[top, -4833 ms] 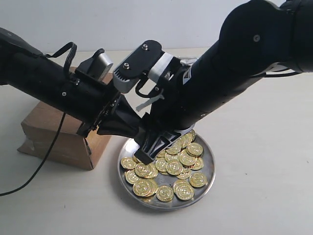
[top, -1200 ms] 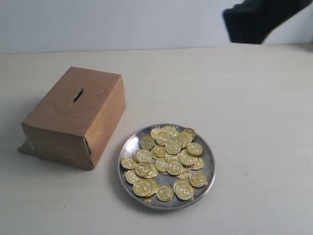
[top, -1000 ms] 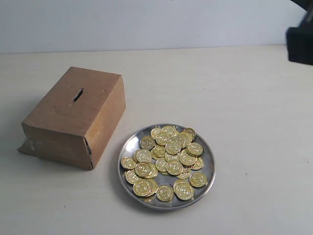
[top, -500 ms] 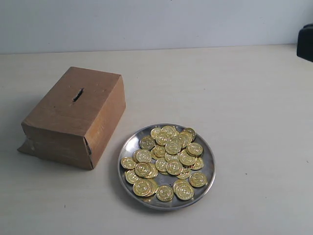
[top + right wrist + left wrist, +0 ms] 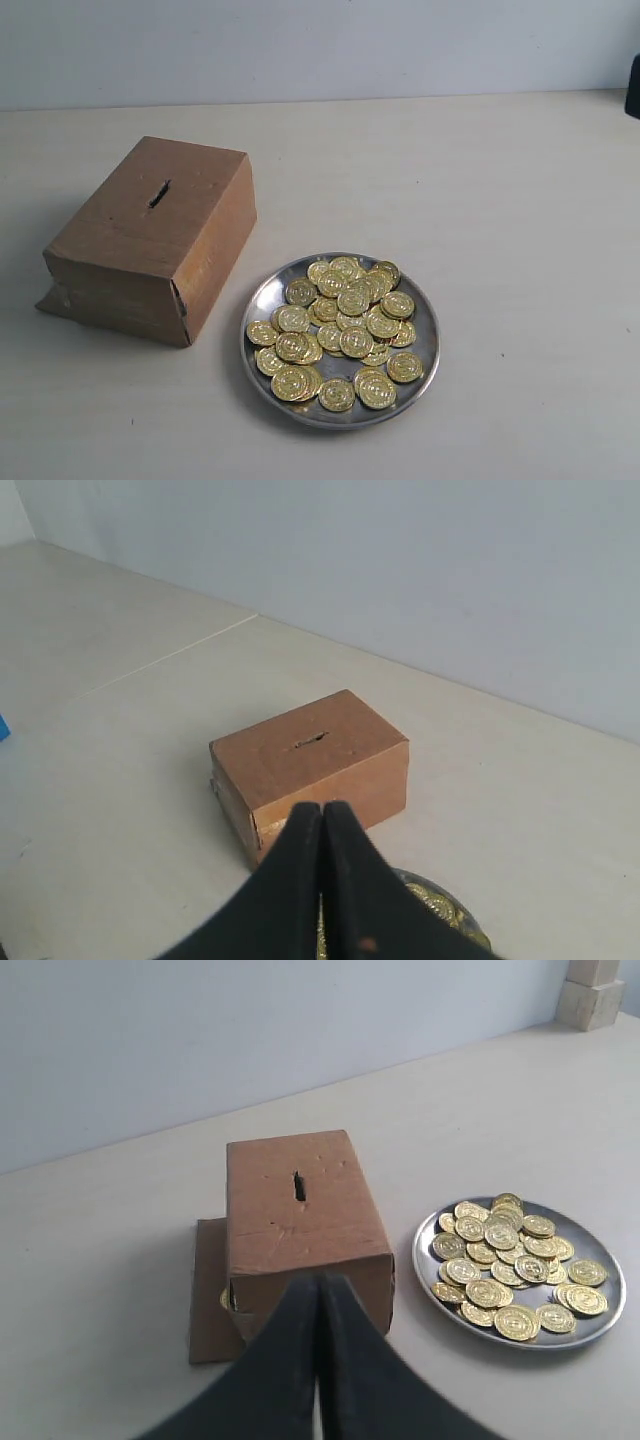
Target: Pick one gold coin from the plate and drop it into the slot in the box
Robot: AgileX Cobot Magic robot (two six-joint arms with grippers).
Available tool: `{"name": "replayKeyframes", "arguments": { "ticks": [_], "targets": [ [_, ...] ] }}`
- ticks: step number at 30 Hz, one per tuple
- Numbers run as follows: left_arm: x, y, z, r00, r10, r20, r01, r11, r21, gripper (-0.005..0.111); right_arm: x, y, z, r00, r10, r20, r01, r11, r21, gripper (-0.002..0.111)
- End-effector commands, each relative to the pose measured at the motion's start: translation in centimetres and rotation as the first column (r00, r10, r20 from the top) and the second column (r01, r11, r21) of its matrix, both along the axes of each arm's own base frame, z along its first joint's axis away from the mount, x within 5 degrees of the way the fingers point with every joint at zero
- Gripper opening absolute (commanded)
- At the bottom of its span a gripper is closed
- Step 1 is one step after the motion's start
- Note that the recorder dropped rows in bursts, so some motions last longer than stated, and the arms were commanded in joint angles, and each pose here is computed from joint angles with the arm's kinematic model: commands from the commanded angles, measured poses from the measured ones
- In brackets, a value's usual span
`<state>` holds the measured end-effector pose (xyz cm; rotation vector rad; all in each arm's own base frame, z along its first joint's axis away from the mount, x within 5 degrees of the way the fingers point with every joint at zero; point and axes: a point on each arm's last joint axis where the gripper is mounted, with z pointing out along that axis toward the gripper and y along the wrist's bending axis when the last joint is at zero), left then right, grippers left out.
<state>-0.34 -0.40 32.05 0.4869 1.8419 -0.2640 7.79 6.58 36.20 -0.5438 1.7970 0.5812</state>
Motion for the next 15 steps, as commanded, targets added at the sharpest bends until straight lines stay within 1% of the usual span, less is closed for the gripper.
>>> {"name": "replayKeyframes", "arguments": {
  "ticks": [1,4,5,8,10,12,15],
  "targets": [
    [-0.1,0.1,-0.1,1.000,0.004,0.006,-0.004,1.000,0.001,0.000,-0.8,-1.0,0.4,0.999,-0.046,0.018,0.045,0.997,0.062,0.000],
    [-0.4,0.1,-0.1,0.997,0.076,0.021,-0.076,0.997,-0.007,0.000,-1.4,-2.3,0.8,0.988,-0.145,0.056,0.139,0.986,0.094,0.000],
    [-0.6,0.2,-0.1,0.988,0.150,0.030,-0.150,0.989,-0.008,0.000,-1.9,-3.1,1.1,0.972,-0.218,0.085,0.208,0.971,0.115,0.000],
    [-0.7,0.1,-0.1,0.967,0.254,0.038,-0.253,0.967,-0.012,0.000,-3.3,-4.3,1.5,0.933,-0.329,0.142,0.307,0.939,0.156,0.000],
    [-0.9,0.0,-0.1,0.953,0.301,0.047,-0.300,0.954,-0.015,0.000,-4.4,-5.0,1.7,0.898,-0.399,0.184,0.367,0.912,0.185,0.000],
    [-1.2,0.0,-0.2,0.939,0.339,0.064,-0.338,0.941,-0.023,0.000,-5.5,-5.4,1.9,0.864,-0.453,0.220,0.411,0.887,0.211,0.000],
    [-1.4,-0.1,-0.2,0.917,0.391,0.075,-0.390,0.920,-0.027,0.000,-7.1,-5.7,2.0,0.827,-0.493,0.271,0.436,0.866,0.247,0.000]
  ]
}}
